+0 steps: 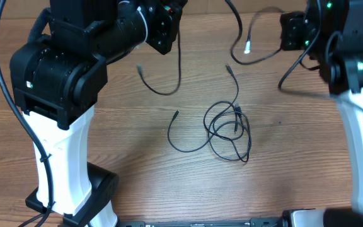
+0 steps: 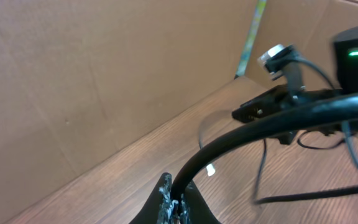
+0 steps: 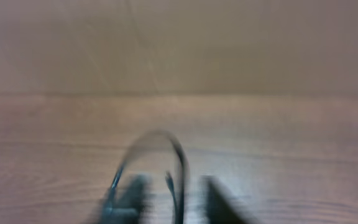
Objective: Untangle cables
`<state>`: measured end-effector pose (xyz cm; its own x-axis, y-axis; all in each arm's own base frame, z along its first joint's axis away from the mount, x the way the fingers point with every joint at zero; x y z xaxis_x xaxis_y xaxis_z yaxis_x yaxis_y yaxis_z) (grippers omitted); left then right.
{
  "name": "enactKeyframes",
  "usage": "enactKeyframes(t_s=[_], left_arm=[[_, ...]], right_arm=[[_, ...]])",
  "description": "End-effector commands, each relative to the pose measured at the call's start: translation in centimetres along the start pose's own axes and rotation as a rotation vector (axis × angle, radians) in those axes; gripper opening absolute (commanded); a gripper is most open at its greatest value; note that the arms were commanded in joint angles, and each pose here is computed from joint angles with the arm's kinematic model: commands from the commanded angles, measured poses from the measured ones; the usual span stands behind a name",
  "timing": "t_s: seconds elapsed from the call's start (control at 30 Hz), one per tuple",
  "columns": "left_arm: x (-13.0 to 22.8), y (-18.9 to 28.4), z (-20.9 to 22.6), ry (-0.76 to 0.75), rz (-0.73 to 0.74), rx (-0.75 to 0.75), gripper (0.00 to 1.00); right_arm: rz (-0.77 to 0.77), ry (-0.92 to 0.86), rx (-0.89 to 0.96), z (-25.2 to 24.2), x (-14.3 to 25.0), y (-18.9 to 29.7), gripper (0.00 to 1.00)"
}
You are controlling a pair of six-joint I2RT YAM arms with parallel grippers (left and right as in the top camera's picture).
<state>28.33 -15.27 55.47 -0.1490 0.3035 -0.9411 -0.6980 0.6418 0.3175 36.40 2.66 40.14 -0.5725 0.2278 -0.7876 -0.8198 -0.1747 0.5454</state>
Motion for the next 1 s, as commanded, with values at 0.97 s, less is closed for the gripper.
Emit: enactKeyframes(t_s=[0.97], left_arm=[[4.3, -7.1, 5.9, 0.294, 0.194, -0.432, 0.04]], right_arm=[[0.071, 0.408, -0.533, 11.2, -0.3, 10.1, 0.91]])
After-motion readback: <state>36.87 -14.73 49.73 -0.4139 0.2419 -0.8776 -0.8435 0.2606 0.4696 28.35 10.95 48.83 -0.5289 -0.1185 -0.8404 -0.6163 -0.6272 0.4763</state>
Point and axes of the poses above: each gripper's point midway between its finger pads, its own y axis back along the fingers, its own z axis along the line the jaws close on, x = y × z, the point moved 10 cm from there along y, back along the fingers, and after that the axes turned 10 degrees about -y, right-handed, at the moved point
